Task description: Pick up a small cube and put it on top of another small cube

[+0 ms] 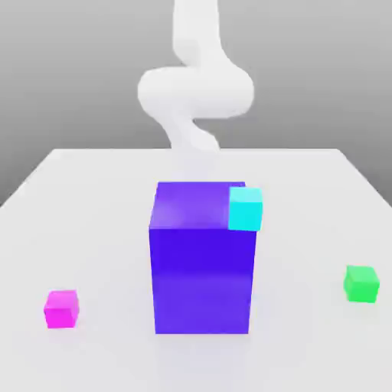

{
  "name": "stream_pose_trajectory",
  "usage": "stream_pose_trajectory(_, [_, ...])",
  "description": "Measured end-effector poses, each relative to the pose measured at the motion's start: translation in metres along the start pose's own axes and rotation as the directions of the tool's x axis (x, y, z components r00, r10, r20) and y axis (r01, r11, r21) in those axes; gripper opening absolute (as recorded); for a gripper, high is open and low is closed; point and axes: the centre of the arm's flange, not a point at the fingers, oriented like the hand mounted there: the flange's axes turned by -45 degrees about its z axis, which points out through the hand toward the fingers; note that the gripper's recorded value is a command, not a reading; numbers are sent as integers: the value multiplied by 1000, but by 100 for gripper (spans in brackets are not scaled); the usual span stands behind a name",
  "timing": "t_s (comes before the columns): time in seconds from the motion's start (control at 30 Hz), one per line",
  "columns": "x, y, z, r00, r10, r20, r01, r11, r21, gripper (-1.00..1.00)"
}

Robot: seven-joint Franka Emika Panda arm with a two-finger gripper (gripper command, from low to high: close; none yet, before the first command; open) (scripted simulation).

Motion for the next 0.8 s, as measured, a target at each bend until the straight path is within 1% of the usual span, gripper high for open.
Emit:
stream_pose_trajectory(0.17, [-21,49,107,962,245,117,-226,961,-158,0])
stream_pose_trajectory(0.27, [-46,85,163,906,391,160,-346,904,-251,0])
stream_pose_trajectory(0.37, [-80,122,212,826,532,186,-454,824,-340,0])
stream_pose_trajectory(0.57, [-169,190,288,599,778,191,-623,602,-499,0])
stream_pose_trajectory(0.7, [-241,231,320,393,907,153,-700,403,-590,0])
stream_pose_trajectory(0.8, [-294,243,340,238,963,125,-725,262,-638,0])
